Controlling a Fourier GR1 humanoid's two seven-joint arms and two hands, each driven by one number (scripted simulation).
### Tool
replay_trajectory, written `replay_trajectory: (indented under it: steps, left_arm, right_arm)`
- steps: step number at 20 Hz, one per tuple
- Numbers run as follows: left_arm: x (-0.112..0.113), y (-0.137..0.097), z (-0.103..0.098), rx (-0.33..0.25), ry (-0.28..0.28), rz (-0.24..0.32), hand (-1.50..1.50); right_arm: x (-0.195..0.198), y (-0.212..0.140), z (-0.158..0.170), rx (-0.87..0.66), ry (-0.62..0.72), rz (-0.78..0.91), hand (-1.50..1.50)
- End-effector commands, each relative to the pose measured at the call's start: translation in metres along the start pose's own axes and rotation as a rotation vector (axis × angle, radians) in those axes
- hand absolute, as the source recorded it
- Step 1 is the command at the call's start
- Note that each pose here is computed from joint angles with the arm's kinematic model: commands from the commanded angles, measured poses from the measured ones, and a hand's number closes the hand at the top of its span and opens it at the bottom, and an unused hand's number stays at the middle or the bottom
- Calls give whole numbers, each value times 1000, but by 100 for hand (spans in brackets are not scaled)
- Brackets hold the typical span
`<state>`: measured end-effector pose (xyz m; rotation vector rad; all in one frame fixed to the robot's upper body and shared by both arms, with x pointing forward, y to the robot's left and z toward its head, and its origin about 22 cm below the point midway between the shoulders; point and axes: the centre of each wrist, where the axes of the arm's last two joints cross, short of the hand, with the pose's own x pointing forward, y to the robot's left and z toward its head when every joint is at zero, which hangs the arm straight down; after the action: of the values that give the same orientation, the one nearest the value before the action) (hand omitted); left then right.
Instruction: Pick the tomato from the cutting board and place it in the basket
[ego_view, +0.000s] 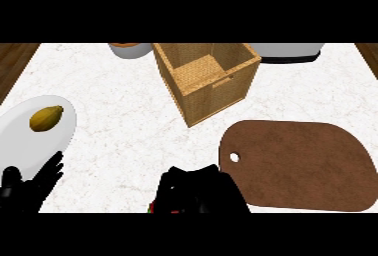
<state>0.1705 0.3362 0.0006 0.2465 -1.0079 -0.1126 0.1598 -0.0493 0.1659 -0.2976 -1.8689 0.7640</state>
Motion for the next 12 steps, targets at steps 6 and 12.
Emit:
replay_trajectory:
  steps: [6, 12]
  left_arm:
    - [-9, -38, -16, -68, 7, 94, 0]
    - [0, -36, -19, -56, -3, 97, 0]
  right_arm:
    - [53, -54, -66, -210, 91, -42, 150]
    - [72, -73, -120, -205, 152, 1, 150]
